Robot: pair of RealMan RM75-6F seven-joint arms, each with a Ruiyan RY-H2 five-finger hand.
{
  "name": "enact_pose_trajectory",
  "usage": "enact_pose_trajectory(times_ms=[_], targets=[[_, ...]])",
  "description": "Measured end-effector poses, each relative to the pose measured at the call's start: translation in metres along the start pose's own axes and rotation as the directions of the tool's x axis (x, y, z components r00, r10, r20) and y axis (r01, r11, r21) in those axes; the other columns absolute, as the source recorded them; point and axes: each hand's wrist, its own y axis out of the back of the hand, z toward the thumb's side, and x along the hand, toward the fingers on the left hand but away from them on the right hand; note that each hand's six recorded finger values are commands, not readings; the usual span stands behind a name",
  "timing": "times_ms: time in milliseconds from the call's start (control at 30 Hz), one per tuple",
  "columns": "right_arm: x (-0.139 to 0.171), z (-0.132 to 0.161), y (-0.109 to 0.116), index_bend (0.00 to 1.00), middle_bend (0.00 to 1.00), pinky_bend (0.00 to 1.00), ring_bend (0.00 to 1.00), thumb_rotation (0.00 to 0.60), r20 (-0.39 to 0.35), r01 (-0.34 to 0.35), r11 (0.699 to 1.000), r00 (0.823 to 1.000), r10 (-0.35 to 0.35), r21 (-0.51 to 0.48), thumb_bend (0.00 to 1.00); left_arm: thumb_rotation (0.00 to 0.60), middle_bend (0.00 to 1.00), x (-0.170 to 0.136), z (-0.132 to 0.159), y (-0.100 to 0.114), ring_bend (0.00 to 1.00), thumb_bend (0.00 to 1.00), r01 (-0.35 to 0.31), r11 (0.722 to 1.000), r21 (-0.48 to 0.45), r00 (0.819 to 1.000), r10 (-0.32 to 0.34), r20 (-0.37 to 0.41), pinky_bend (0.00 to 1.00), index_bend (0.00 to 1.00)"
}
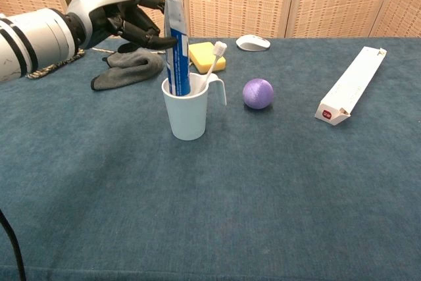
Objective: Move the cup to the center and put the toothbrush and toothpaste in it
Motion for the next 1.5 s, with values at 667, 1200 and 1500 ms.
enact_pose_trajectory(times_ms=[667, 1200, 1500], targets=[[-0.003, 0.003, 0.000, 0.00, 0.19, 0.18, 0.20, 0.600, -0.011, 0.004, 1.000, 1.000, -0.004, -0.001, 0.21, 0.600, 0.41, -0.022, -0.014, -0.004, 0.42, 0.21, 0.038, 0.992, 0.123, 0.998, -0.032, -0.050, 0.82, 0.00], [0.001, -0.004, 0.002, 0.00, 0.19, 0.18, 0.21, 0.600, 0.007, -0.028, 1.000, 1.000, 0.028, 0.006, 0.21, 0.600, 0.33, -0.106, -0.071, 0.084, 0.29, 0.21, -0.163, 0.916, 0.367, 0.959, 0.234, -0.159, 0.54, 0.12], [0.007, -0.007, -0.007, 0.08, 0.19, 0.18, 0.13, 0.600, -0.018, -0.132, 0.990, 0.991, 0.133, 0.041, 0.24, 0.600, 0.33, -0.194, -0.120, 0.103, 0.27, 0.21, -0.121, 0.782, 0.612, 0.914, 0.328, -0.239, 0.42, 0.19]])
